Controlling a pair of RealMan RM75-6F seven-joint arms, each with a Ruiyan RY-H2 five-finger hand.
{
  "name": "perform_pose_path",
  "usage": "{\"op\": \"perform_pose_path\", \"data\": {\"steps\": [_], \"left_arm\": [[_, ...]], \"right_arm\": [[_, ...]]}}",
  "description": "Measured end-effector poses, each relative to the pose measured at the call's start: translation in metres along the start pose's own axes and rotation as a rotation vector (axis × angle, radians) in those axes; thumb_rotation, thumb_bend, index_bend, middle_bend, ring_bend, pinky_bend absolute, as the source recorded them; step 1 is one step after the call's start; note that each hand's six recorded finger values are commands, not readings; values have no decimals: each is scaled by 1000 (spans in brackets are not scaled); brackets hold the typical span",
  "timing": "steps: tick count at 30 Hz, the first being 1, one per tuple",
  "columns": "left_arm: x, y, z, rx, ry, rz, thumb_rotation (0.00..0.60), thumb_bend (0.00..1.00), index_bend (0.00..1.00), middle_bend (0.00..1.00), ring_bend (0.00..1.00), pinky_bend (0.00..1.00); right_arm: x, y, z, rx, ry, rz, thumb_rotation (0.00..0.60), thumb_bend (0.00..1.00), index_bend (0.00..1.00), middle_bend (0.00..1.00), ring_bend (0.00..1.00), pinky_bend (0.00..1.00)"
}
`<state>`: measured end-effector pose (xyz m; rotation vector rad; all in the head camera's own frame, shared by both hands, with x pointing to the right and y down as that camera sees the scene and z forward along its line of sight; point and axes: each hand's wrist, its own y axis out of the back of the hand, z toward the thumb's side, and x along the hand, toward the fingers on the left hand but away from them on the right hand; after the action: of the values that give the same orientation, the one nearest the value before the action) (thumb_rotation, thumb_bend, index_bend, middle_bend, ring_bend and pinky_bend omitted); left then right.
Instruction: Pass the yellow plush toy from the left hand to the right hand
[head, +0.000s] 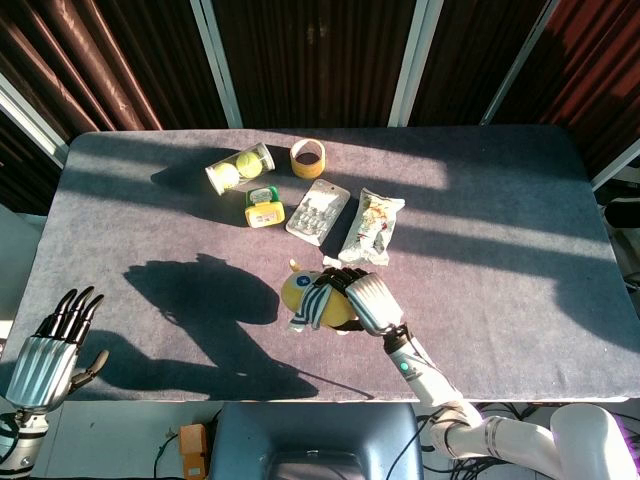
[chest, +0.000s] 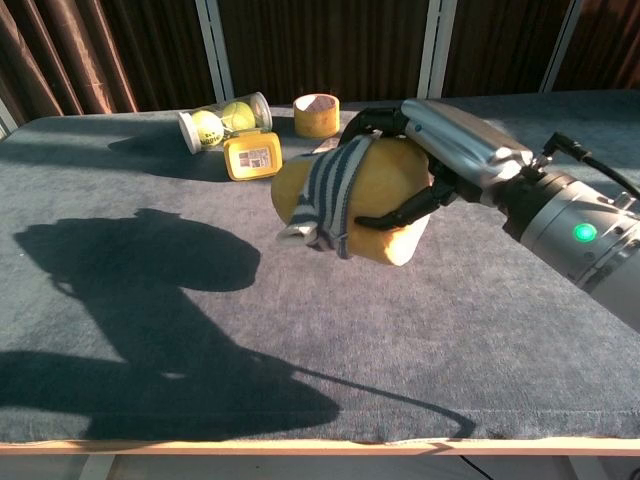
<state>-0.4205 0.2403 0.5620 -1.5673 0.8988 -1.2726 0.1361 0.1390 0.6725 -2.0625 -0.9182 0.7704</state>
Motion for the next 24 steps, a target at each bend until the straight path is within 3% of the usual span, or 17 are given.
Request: {"op": "perform_pose_path", "data": {"steps": [7, 12, 14, 19, 20, 24], "left_arm": [[1, -4, 4, 10, -1, -24, 600, 282, 0, 39, 34, 319], [2, -6, 6, 13, -6, -37, 600, 283, 0, 40, 35, 320], [3, -7, 6, 17, -6, -42, 600, 284, 0, 41, 35, 320], [3, -8, 6, 12, -2, -48, 600, 281, 0, 41, 36, 333], [4, -9, 7, 5, -4, -49, 600, 281, 0, 41, 37, 333], [5, -10, 6, -2, -5, -59, 600, 282, 0, 42, 38, 336]], "right_arm": [[53, 71, -51, 108, -74, -21, 600, 237, 789, 627, 727, 966], [87, 92, -88, 125, -145, 4, 600, 236, 732, 623, 650, 889], [98, 92, -103, 112, -171, 21, 600, 237, 655, 579, 569, 800], [120, 83, -139, 87, -236, 116, 600, 234, 189, 158, 161, 333], [123, 81, -144, 82, -245, 138, 600, 227, 134, 103, 94, 261], [132, 77, -156, 70, -262, 187, 600, 184, 10, 2, 0, 122]]}}
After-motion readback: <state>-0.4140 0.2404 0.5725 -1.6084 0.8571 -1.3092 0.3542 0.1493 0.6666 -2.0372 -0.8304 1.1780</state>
